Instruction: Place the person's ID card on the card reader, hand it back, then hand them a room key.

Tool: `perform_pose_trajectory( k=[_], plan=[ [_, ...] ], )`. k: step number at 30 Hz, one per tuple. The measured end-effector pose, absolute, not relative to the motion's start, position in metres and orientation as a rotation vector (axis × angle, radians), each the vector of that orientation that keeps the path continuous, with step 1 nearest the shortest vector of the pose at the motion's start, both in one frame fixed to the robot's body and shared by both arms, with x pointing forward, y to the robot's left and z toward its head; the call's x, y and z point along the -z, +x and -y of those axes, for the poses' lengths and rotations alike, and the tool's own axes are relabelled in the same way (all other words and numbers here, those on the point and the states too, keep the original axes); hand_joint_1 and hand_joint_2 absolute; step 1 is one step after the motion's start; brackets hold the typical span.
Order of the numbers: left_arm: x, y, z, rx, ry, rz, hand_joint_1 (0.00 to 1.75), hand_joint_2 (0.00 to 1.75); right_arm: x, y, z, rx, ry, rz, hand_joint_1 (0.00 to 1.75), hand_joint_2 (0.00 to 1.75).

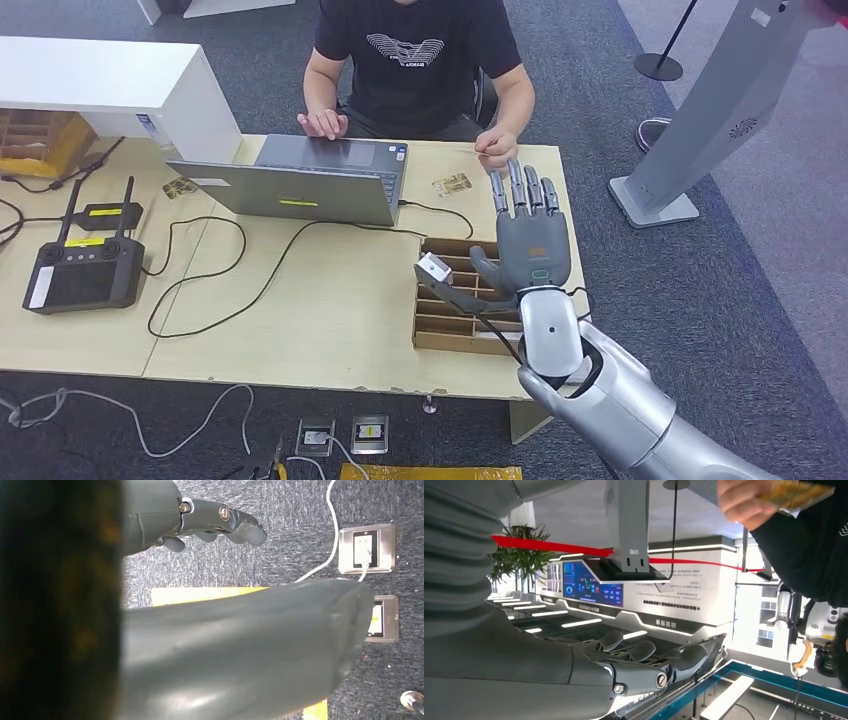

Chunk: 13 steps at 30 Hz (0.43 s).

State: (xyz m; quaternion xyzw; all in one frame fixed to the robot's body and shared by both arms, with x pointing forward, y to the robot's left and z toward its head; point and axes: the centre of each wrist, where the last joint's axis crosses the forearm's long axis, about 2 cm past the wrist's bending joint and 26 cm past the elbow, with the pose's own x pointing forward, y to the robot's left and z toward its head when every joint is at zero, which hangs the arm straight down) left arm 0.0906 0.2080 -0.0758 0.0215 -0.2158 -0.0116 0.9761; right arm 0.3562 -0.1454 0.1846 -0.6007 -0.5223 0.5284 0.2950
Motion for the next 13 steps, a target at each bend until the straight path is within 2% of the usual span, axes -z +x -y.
perform_pose_trajectory(
  k=[6, 13],
  plan=[
    [0.075, 0.084, -0.205, 0.009, 0.051, 0.417, 0.00, 0.00, -0.181, 0.354, 0.158, -1.399, -1.673, 1.387, 0.00, 0.00],
    [0.075, 0.073, -0.200, -0.014, 0.032, 0.399, 0.00, 0.00, -0.184, 0.356, 0.201, -1.200, -1.658, 1.419, 0.00, 0.00]
  ],
)
